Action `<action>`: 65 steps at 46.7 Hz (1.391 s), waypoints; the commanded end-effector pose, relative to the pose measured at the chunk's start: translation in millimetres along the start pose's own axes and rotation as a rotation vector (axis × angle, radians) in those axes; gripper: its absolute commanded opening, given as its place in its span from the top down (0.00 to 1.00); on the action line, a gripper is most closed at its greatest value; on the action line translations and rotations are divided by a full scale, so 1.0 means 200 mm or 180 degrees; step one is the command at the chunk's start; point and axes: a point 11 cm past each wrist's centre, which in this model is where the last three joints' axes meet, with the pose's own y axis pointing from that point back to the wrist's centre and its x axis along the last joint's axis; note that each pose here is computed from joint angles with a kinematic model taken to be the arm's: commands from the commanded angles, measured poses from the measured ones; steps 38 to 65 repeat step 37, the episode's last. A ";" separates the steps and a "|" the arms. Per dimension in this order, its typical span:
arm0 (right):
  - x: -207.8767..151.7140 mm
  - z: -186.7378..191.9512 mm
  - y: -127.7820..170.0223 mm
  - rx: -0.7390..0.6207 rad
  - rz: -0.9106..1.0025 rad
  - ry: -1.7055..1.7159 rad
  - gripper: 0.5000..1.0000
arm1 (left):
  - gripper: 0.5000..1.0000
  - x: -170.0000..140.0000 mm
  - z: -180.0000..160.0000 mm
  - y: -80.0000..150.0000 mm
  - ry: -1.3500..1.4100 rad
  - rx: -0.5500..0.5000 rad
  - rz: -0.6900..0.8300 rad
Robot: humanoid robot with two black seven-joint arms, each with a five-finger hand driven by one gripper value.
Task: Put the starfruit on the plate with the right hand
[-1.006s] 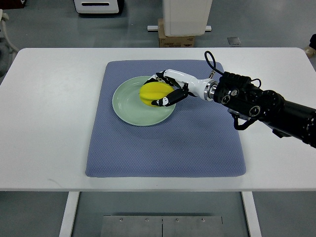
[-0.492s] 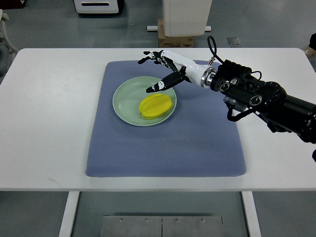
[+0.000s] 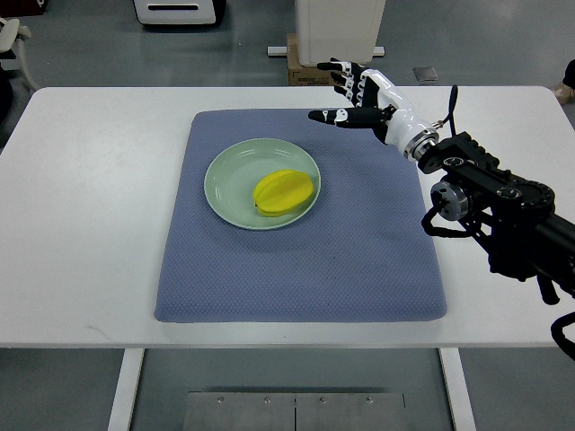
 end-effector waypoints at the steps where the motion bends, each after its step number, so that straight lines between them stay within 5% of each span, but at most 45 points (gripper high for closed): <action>1: 0.09 0.02 0.04 -0.0016 0.0216 -0.0279 0.00 | 0.00 0.00 0.00 0.00 0.0002 0.0000 0.0000; 28: 0.42 0.22 0.27 0.0035 0.1392 -0.2009 0.00 | 0.00 0.00 0.00 0.00 0.0002 0.0000 0.0000; 65: 0.42 0.27 0.30 -0.0017 0.1407 -0.1986 0.00 | 0.00 0.00 0.00 0.00 0.0002 0.0000 0.0000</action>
